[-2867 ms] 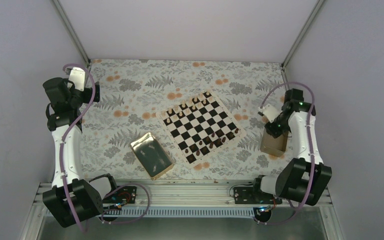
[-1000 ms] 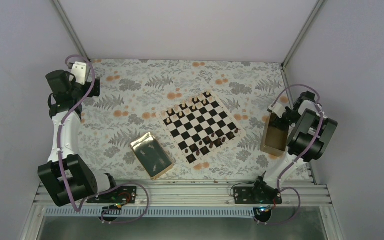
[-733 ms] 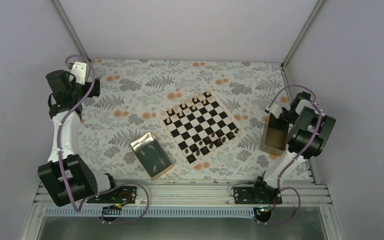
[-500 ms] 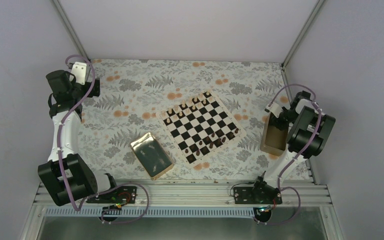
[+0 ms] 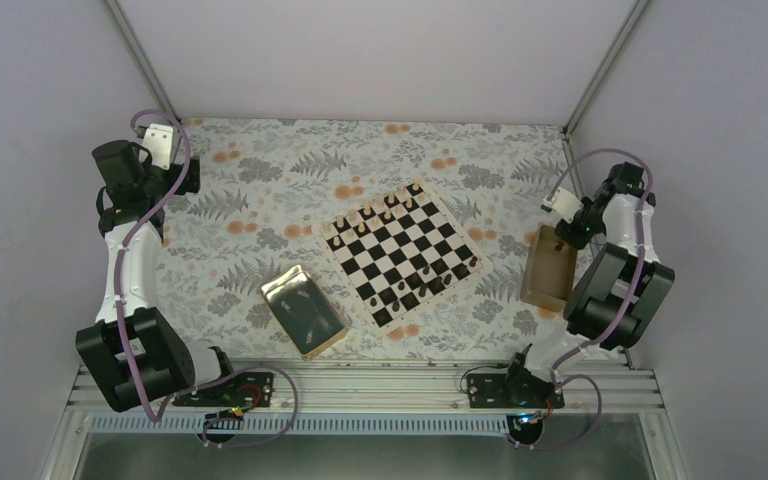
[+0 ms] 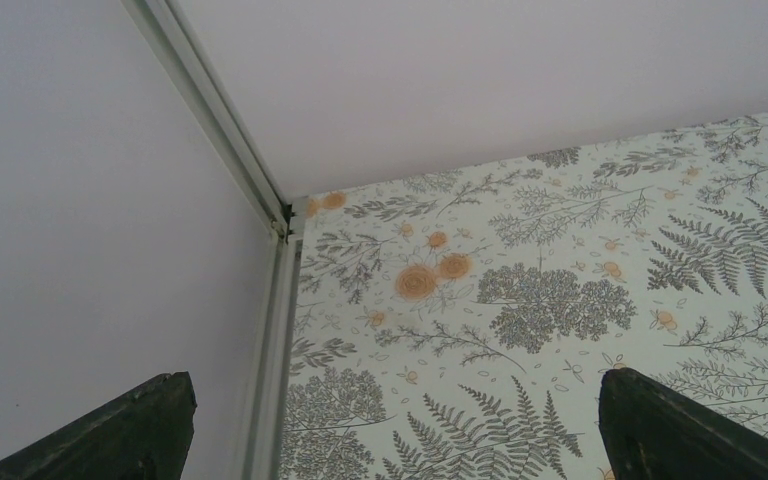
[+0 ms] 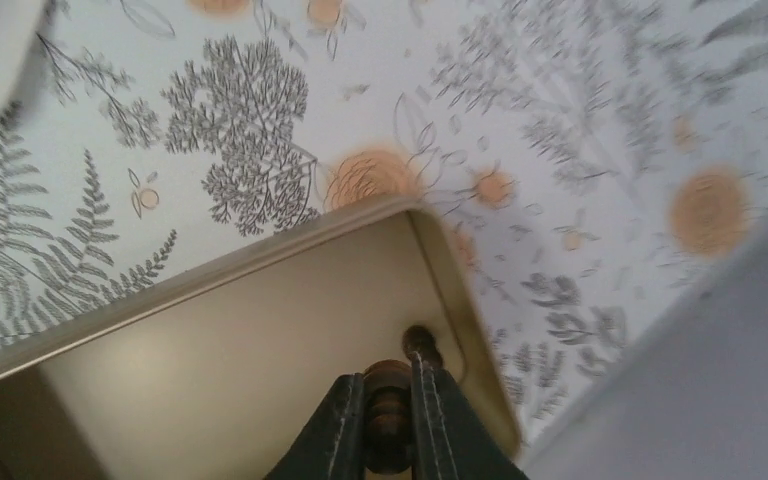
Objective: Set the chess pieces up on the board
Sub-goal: Pick up the chess piece from the storage box, then place the chess piece on the chessboard.
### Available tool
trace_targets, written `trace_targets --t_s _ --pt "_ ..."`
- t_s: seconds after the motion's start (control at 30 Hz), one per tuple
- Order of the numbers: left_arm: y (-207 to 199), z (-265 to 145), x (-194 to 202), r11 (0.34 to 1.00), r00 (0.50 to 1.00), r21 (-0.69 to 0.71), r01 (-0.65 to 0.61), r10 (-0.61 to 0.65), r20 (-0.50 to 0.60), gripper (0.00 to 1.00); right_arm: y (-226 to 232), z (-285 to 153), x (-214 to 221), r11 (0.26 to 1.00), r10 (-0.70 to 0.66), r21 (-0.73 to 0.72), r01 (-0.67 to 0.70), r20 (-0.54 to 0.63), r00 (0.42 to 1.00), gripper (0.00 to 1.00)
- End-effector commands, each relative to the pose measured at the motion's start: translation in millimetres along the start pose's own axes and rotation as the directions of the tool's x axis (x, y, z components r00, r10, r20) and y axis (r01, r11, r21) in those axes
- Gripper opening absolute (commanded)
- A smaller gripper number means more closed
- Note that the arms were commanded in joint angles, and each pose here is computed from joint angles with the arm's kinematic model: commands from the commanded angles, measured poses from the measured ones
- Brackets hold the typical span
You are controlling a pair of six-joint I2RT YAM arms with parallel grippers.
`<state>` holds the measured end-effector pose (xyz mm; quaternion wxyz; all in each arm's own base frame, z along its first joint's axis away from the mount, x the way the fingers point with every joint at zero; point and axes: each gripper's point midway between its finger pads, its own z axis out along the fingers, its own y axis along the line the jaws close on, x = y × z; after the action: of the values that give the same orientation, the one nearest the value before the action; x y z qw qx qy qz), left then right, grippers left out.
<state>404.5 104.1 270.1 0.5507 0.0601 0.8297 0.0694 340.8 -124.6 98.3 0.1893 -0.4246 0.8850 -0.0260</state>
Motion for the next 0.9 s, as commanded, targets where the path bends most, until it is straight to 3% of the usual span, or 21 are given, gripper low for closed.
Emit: trace_targets --t_s 0.0,0.37,0.87 --pt "2 -8 -17 1.0 0.999 0.002 0.001 -0.001 0.051 1.0 10 -40 -33 0.999 -0.045 -0.004 0.045 0.036 0.998 0.06" --pt "-1 -13 -22 1.0 0.998 0.014 0.001 -0.002 0.062 1.0 91 -24 -139 0.962 -0.22 -0.134 0.239 0.141 0.965 0.08" --pt "-1 -8 -16 1.0 0.999 0.02 0.004 -0.005 0.045 1.0 181 33 -169 0.885 -0.321 -0.299 0.357 0.166 0.933 0.08"
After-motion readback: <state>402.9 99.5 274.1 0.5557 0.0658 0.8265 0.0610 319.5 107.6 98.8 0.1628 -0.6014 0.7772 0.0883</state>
